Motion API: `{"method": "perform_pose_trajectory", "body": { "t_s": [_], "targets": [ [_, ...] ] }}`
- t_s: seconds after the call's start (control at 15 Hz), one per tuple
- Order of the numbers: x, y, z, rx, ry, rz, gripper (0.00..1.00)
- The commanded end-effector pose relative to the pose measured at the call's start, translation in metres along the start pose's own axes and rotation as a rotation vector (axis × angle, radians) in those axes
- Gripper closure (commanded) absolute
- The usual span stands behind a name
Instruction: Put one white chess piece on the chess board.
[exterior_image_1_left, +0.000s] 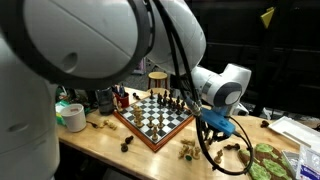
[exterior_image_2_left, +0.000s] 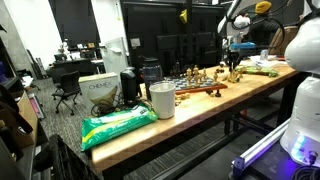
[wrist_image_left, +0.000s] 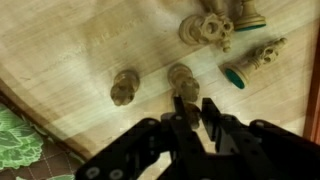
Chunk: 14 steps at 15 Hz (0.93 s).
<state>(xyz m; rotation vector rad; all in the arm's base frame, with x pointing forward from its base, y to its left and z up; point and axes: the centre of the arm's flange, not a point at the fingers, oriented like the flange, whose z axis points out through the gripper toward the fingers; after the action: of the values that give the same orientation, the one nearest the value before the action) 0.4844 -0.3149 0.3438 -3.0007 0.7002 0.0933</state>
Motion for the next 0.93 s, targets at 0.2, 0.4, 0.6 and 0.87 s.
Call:
{"method": "perform_pose_trajectory", "body": {
  "t_s": [0.2, 0.4, 0.6, 0.87],
  "targets": [
    [-0.003, -0.011, -0.012, -0.011, 0.031, -0.043, 0.94],
    [-0.003, -0.015, -0.022, -0.03, 0.062, -0.061, 0.94],
    [-0.005, -0.02, -0.031, -0.042, 0.078, -0.078, 0.94],
    [-0.02, -0.035, -0.052, -0.023, 0.079, -0.1, 0.94]
  ]
}}
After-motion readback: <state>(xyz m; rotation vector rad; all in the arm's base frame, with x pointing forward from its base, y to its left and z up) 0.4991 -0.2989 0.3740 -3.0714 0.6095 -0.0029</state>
